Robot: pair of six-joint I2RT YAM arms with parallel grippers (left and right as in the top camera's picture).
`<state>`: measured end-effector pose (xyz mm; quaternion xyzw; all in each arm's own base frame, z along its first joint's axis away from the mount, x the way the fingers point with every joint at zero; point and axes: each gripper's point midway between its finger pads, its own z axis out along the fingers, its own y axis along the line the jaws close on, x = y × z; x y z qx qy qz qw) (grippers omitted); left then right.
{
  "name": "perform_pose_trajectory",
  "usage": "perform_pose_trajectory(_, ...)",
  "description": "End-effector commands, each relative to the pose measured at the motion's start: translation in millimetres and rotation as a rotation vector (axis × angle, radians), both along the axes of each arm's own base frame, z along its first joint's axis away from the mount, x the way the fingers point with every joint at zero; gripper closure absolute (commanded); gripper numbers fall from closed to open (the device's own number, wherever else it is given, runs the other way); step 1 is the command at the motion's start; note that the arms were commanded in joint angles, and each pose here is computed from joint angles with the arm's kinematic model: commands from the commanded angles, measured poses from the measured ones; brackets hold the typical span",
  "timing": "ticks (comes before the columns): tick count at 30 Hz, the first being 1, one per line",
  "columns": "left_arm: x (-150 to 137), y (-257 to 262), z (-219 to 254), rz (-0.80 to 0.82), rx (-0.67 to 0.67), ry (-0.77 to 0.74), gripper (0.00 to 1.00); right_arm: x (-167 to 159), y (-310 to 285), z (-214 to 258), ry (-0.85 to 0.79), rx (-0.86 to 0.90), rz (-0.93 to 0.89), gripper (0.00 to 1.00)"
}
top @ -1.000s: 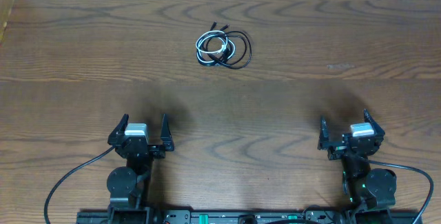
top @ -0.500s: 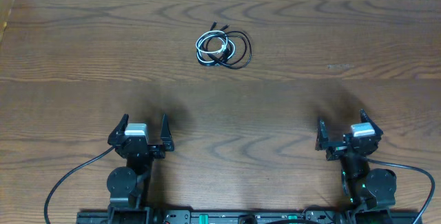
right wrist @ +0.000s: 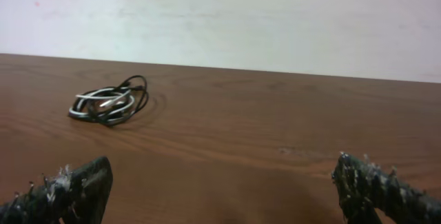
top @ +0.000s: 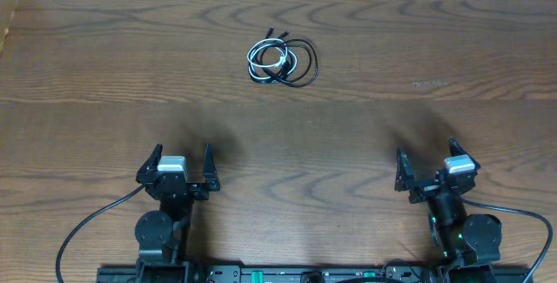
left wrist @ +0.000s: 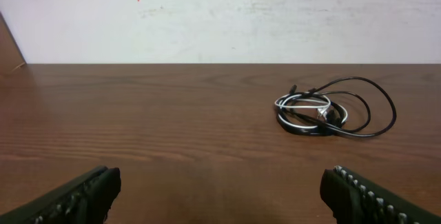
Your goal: Untangle cables
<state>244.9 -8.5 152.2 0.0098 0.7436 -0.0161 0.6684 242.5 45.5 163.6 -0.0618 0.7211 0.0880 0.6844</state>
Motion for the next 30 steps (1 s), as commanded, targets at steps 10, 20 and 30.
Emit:
perform_pose_trajectory(10,-1,0,-15,0.0,0.016,0.046,0.02,-6,20,1,-0.001,0.019,0.114,0.01)
perform_pose_trajectory(20,-1,0,-15,0.0,0.016,0.046,0.02,-12,27,13,0.013,0.038,0.16,0.01)
perform_pose_trajectory(30,-1,0,-15,0.0,0.015,0.046,0.02,-16,26,25,0.004,0.013,0.159,0.01)
